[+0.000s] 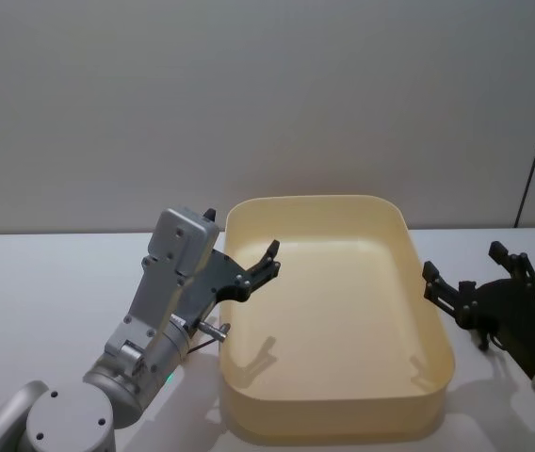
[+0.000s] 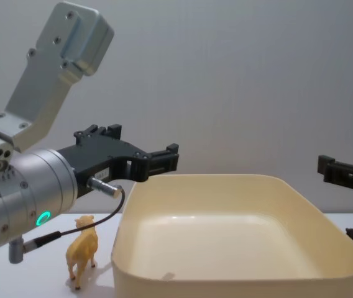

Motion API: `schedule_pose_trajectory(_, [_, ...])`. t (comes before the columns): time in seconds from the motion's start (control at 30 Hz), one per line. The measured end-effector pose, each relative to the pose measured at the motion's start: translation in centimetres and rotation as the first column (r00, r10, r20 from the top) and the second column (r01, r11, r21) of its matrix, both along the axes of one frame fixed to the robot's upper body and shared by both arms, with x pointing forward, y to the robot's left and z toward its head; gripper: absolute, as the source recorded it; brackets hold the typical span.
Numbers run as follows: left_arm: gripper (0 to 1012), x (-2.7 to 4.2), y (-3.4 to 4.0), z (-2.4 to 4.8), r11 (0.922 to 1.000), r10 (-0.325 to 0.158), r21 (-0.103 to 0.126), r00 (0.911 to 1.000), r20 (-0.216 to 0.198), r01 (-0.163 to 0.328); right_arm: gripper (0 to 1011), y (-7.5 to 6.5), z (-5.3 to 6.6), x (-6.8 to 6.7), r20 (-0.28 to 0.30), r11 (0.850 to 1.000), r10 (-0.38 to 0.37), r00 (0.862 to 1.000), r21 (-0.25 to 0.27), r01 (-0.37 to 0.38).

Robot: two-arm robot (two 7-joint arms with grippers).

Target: Pick up the toy alternately with two hands and place it into the central storage box.

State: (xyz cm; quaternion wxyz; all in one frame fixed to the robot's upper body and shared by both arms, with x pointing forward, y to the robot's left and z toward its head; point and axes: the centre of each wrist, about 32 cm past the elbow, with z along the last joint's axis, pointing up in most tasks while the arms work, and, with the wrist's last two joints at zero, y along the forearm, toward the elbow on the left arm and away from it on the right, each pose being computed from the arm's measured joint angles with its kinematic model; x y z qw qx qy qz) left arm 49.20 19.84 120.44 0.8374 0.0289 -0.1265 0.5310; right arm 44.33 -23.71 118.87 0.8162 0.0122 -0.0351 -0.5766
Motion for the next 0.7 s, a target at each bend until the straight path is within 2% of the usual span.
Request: schedule_pose_trajectory(0.7, [1002, 0.00, 0.00, 0.00, 1.0000, 0.000, 0.000, 1.0000, 0.000, 0.000, 1001, 0.00, 0.00, 0.00, 0.000, 1.000, 0.000, 1.000, 0.000, 0.000])
